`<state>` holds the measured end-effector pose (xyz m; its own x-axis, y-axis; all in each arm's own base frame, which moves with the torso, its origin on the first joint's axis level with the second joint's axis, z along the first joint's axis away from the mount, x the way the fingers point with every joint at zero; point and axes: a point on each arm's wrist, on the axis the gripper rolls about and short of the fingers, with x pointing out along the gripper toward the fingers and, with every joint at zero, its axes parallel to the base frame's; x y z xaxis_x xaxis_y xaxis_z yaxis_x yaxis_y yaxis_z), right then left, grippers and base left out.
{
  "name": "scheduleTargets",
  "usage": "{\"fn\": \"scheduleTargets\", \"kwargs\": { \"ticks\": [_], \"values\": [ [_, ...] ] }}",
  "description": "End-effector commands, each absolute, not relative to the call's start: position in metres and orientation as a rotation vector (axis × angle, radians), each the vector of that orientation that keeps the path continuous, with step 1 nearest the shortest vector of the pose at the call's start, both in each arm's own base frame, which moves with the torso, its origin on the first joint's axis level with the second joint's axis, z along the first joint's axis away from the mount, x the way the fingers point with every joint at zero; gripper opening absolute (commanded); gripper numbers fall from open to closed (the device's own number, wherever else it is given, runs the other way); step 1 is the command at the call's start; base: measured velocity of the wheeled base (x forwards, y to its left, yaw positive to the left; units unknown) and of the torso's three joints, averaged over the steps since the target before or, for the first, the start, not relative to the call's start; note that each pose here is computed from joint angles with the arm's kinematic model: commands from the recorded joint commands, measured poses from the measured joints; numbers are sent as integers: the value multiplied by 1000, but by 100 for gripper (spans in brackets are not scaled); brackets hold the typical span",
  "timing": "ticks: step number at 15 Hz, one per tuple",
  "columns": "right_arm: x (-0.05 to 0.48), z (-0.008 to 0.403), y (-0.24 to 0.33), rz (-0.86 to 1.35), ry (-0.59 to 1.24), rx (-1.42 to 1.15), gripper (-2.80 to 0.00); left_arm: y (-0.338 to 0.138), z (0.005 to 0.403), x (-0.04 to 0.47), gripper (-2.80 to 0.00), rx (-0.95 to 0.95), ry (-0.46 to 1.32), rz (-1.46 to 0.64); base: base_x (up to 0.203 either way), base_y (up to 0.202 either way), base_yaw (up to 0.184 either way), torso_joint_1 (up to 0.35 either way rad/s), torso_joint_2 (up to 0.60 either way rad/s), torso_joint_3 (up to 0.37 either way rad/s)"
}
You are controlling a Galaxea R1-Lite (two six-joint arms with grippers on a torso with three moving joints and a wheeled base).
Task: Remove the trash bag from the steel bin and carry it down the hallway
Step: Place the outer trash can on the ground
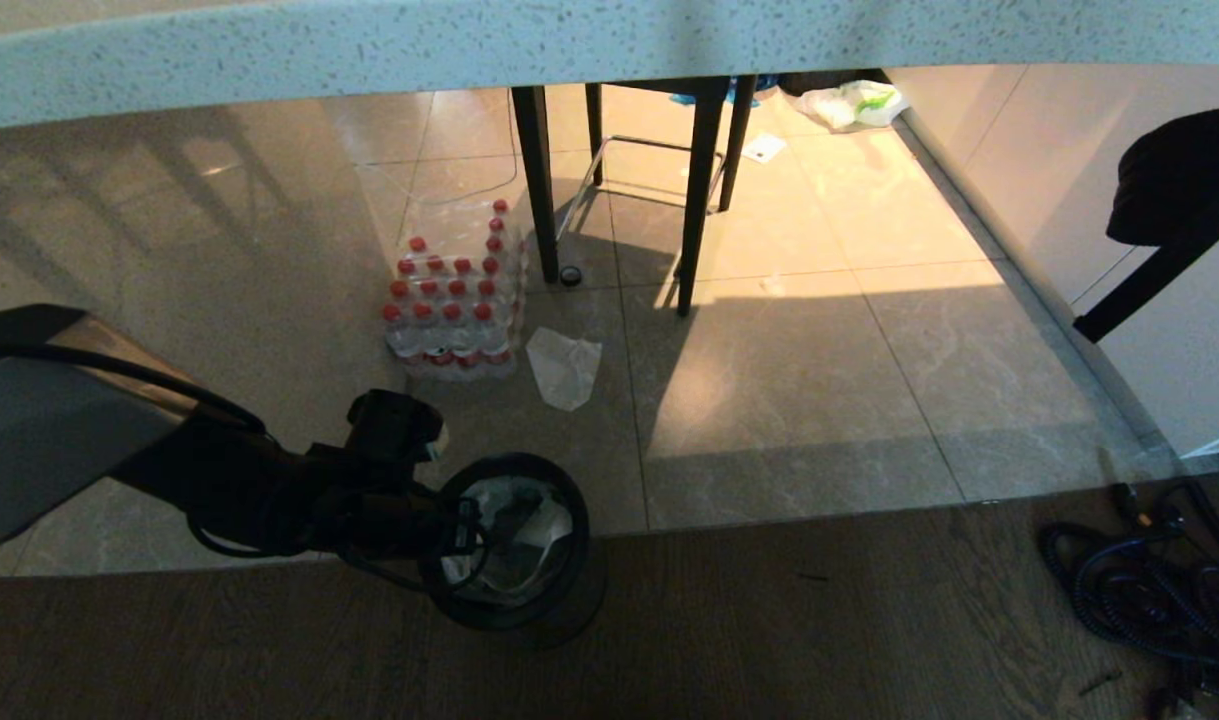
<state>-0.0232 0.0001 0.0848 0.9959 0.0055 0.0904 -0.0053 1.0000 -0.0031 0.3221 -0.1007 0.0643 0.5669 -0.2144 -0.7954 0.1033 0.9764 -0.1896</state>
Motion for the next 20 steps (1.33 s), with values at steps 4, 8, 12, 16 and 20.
{"fn": "scheduleTargets", "kwargs": {
  "ticks": [4,8,12,16,20],
  "values": [
    [-20,75,0,6,-55,-3,-280,-100,79,319,0,-153,909,-161,0,0,0,0,0,0],
    [-20,75,0,6,-55,-3,-280,-97,51,318,0,-97,966,-34,0,0,0,0,0,0],
    [-20,75,0,6,-55,-3,-280,-90,30,324,0,-106,1017,7,0,0,0,0,0,0],
    [-20,75,0,6,-55,-3,-280,-78,14,335,0,-122,1021,51,0,0,0,0,0,0],
    [-20,75,0,6,-55,-4,-280,-76,5,339,0,-115,983,70,0,0,0,0,0,0]
  ]
}}
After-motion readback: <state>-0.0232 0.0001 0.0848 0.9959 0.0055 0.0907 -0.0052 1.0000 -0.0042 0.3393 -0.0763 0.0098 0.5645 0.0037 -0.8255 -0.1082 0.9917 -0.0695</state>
